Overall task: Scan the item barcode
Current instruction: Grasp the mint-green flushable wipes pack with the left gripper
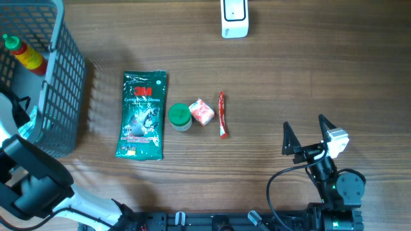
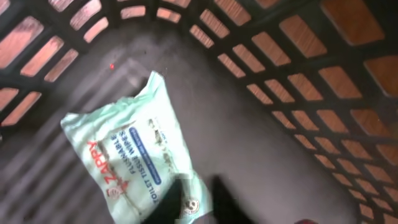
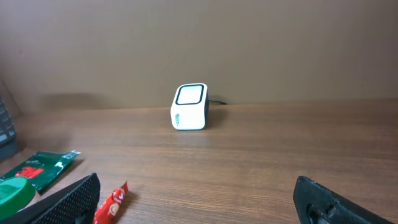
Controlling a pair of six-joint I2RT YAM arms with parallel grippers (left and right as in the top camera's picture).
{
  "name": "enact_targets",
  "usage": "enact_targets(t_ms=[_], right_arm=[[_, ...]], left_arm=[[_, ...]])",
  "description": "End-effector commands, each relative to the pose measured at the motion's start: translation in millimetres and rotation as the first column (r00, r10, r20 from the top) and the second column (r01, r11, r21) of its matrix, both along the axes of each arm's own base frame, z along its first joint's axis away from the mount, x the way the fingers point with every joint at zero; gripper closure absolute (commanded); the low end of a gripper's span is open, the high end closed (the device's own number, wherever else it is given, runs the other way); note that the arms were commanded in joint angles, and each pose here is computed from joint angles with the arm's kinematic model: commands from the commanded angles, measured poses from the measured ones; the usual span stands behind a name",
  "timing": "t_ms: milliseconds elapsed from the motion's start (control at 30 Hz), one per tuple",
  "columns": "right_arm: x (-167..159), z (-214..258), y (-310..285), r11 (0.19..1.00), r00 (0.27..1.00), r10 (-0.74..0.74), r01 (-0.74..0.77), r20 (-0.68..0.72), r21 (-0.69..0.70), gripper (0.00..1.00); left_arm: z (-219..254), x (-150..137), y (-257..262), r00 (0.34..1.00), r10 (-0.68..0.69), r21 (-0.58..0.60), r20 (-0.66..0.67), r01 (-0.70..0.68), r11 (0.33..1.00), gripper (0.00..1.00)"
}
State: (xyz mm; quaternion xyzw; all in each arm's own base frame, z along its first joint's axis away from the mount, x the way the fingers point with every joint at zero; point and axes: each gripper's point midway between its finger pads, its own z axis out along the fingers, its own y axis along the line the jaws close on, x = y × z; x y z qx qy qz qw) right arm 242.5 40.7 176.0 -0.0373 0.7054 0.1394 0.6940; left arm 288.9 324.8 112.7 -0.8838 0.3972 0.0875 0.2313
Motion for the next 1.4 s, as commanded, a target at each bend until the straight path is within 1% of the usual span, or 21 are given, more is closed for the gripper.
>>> enact_targets(t_ms=[0, 67, 133, 367, 600, 800, 833, 933, 967, 1033, 1100, 1200, 1300, 1333, 1367], right_arm=[[0, 1, -1, 1.0, 1.0, -0.007, 0.007, 0.004, 0.011, 0.0], [0, 1, -1, 1.0, 1.0, -0.007, 0.007, 0.004, 0.011, 0.0], [0, 1, -1, 1.0, 1.0, -0.007, 0.007, 0.004, 0.011, 0.0], [0, 1, -1, 1.0, 1.0, -0.007, 0.007, 0.004, 0.011, 0.0], [0, 1, -1, 1.0, 1.0, -0.007, 0.007, 0.004, 0.011, 0.0], [0, 1, -1, 1.0, 1.0, -0.007, 0.007, 0.004, 0.011, 0.0], [0, 1, -1, 1.0, 1.0, -0.007, 0.007, 0.004, 0.011, 0.0], [0, 1, -1, 1.0, 1.0, -0.007, 0.007, 0.004, 0.011, 0.0], [0, 1, -1, 1.0, 1.0, -0.007, 0.007, 0.004, 0.011, 0.0], [0, 1, -1, 1.0, 1.0, -0.007, 0.007, 0.004, 0.011, 0.0], [0, 1, -1, 1.0, 1.0, -0.007, 0.007, 0.004, 0.011, 0.0], [0, 1, -1, 1.0, 1.0, -0.007, 0.007, 0.004, 0.011, 0.0], [0, 1, -1, 1.0, 1.0, -0.007, 0.007, 0.004, 0.011, 0.0], [0, 1, -1, 1.0, 1.0, -0.007, 0.007, 0.004, 0.011, 0.0], [0, 1, -1, 1.0, 1.0, -0.007, 0.007, 0.004, 0.011, 0.0]], left_arm=[[1, 2, -9, 1.0, -0.03, -0.023, 0.001, 0.03, 0.999, 0.28], [-2, 4, -15, 0.999, -0.042, -0.06, 0.014, 0.042, 0.997, 0.07], [-7, 7, -19, 0.998, -0.05, -0.089, 0.023, 0.052, 0.995, 0.01], [-48, 8, -20, 0.999, -0.022, -0.151, -0.024, 0.018, 0.988, 0.0], [-91, 13, -34, 0.999, -0.015, -0.276, -0.032, 0.006, 0.961, 0.0], [-104, 6, -40, 0.997, -0.018, -0.313, -0.075, -0.007, 0.95, 0.0], [-105, 4, -42, 0.996, -0.019, -0.32, -0.084, -0.009, 0.947, 0.08], [-104, 4, -43, 0.996, -0.019, -0.321, -0.085, -0.01, 0.947, 0.43], [-104, 4, -42, 0.996, -0.019, -0.321, -0.084, -0.009, 0.947, 0.49], [-102, 4, -42, 0.997, -0.019, -0.317, -0.079, -0.007, 0.949, 0.5], [-94, 6, -40, 0.998, -0.017, -0.304, -0.063, -0.003, 0.953, 0.48], [-72, 13, -34, 1.0, -0.024, -0.266, -0.02, 0.018, 0.964, 0.46], [-24, 32, -24, 0.991, -0.107, -0.185, 0.075, 0.119, 0.975, 0.46], [9, 40, -20, 0.981, -0.144, -0.128, 0.132, 0.161, 0.979, 0.46], [26, 43, -19, 0.974, -0.164, -0.096, 0.157, 0.181, 0.979, 0.46]])
